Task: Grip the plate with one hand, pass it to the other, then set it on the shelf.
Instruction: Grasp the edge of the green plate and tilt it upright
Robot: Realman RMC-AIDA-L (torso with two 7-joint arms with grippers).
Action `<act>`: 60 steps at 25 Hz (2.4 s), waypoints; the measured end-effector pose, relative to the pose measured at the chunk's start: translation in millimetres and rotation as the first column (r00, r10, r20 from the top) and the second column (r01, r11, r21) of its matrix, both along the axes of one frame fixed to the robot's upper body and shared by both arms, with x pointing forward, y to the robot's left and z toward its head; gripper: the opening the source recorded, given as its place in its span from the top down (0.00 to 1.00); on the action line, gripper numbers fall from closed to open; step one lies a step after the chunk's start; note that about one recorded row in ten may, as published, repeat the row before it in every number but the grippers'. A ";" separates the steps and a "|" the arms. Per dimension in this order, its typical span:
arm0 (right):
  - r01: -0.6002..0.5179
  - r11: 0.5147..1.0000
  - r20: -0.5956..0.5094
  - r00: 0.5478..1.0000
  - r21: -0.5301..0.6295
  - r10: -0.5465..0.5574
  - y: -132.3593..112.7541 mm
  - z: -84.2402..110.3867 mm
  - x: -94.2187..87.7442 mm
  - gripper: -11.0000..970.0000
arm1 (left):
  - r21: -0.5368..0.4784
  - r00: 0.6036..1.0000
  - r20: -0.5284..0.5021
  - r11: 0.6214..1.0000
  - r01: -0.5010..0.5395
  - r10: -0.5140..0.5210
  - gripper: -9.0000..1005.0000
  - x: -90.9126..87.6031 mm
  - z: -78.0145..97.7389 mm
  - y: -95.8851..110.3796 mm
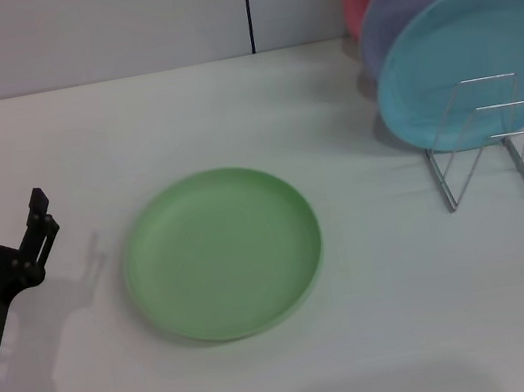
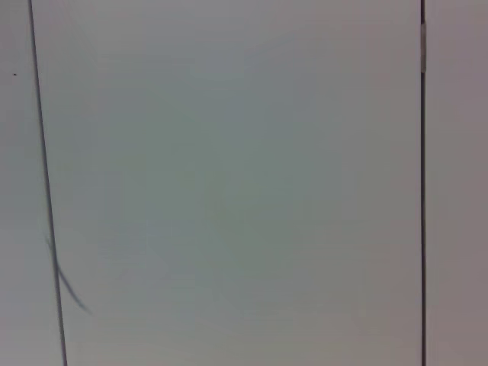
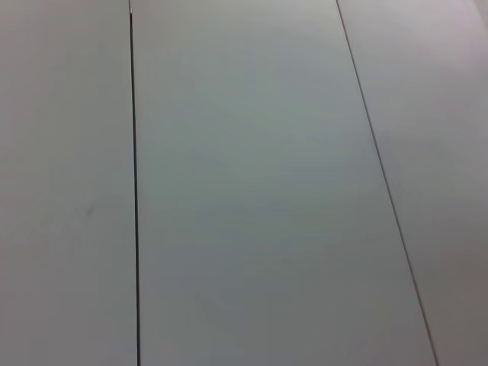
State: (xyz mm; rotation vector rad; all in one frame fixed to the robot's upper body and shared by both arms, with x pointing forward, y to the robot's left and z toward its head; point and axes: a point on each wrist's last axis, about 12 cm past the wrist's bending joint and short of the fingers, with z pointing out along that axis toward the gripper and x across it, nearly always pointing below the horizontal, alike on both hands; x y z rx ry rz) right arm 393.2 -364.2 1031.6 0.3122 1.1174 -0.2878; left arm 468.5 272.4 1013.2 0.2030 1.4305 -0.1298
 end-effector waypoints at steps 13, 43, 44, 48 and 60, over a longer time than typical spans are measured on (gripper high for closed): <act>-0.024 1.000 -0.010 1.000 0.001 0.024 1.5 -0.8 1.4 0.16 | -0.056 0.998 -0.066 0.998 0.009 -0.013 0.20 10.7 5.0 -8.3; -0.070 0.997 -0.021 0.997 0.032 0.070 5.3 -3.0 5.6 0.16 | 0.324 0.996 0.034 0.941 -0.094 0.087 0.21 32.8 85.0 -60.1; -0.069 0.997 -0.022 0.997 0.032 0.070 5.1 -3.1 5.3 0.16 | 0.335 0.989 0.096 0.932 -0.140 0.114 0.22 30.8 83.2 -57.5; -0.070 0.997 -0.022 0.997 0.031 0.071 4.9 -3.0 5.6 0.16 | 0.393 0.964 0.184 0.884 -0.252 0.193 0.24 34.8 86.2 -52.2; -0.099 0.994 -0.034 0.994 0.036 0.100 7.3 -3.9 10.9 0.16 | 0.345 0.834 0.528 0.856 -0.385 0.163 0.30 11.6 71.7 -48.1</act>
